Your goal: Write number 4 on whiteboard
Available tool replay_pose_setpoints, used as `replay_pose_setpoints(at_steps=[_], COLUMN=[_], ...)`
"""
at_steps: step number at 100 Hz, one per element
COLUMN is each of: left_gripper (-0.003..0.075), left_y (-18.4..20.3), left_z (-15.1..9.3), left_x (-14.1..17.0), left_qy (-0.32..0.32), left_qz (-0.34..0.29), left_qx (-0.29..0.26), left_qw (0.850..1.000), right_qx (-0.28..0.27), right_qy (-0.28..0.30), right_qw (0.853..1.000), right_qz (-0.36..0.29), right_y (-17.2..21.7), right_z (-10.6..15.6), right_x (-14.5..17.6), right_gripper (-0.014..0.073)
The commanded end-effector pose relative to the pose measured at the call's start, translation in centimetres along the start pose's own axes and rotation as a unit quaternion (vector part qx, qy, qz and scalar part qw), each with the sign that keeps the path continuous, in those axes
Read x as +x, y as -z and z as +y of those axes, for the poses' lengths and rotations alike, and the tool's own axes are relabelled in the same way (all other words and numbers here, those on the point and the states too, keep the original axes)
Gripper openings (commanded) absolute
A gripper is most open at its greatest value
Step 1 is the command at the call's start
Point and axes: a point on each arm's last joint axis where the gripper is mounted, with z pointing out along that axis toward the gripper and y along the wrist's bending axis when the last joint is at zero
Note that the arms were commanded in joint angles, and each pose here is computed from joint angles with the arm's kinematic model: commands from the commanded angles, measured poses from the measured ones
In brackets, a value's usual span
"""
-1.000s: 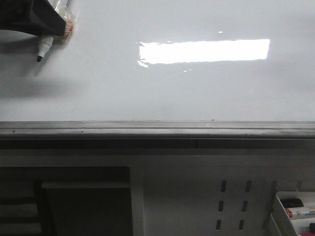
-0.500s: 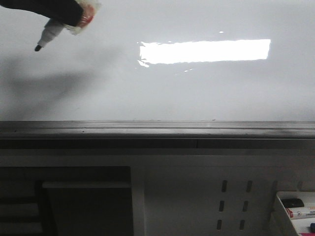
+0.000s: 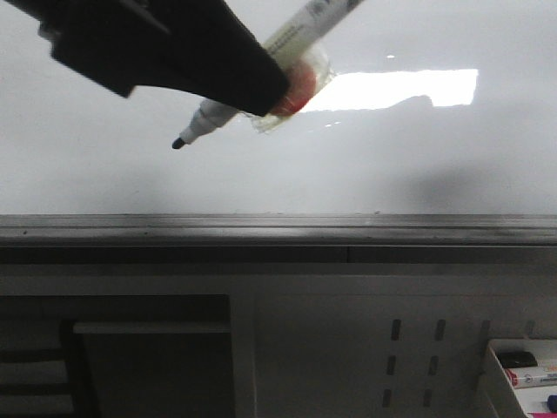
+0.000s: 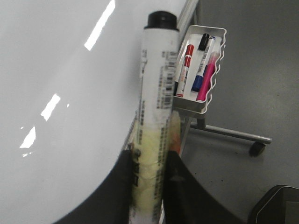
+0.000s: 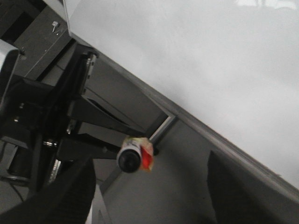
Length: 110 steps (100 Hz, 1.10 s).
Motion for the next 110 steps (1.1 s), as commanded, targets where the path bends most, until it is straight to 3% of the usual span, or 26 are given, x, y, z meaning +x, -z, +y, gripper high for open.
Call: replay_pose_setpoints(at_steps=[1,54,75,110], left_gripper=[-0.0020,-0.0020,-0.0020,-0.0020], left_y=[0.5,0.1,0.1,0.1], left_z=[0.2,0.1,0.1,0.1], left_x=[-2.0,-2.0,-2.0,-2.0], left_qy=[-0.005,-0.006,-0.011,-0.018], left_qz=[-0.050,-0.051,-0.048,-0.047], left_qx=[-0.030,-0.032,-0.031,-0.033], left_qw=[0.998,0.998,0.998,0.998], right_qx=[-0.039,-0.080,-0.070,-0.073], right_qy=[0.019,0.014,0.010,0.018], right_qw=[0.999,0.995,0.995,0.995], right_qz=[-0.004,0.063,0.064,0.065], right_y=[-0.2,-4.8,-5.9,-5.9], right_z=[1.1,1.1,0.7,0.8], right_x=[-1.1,-0.4,-0.4,-0.3], right_gripper=[0.0448,0.0448,0.0443,0.0266])
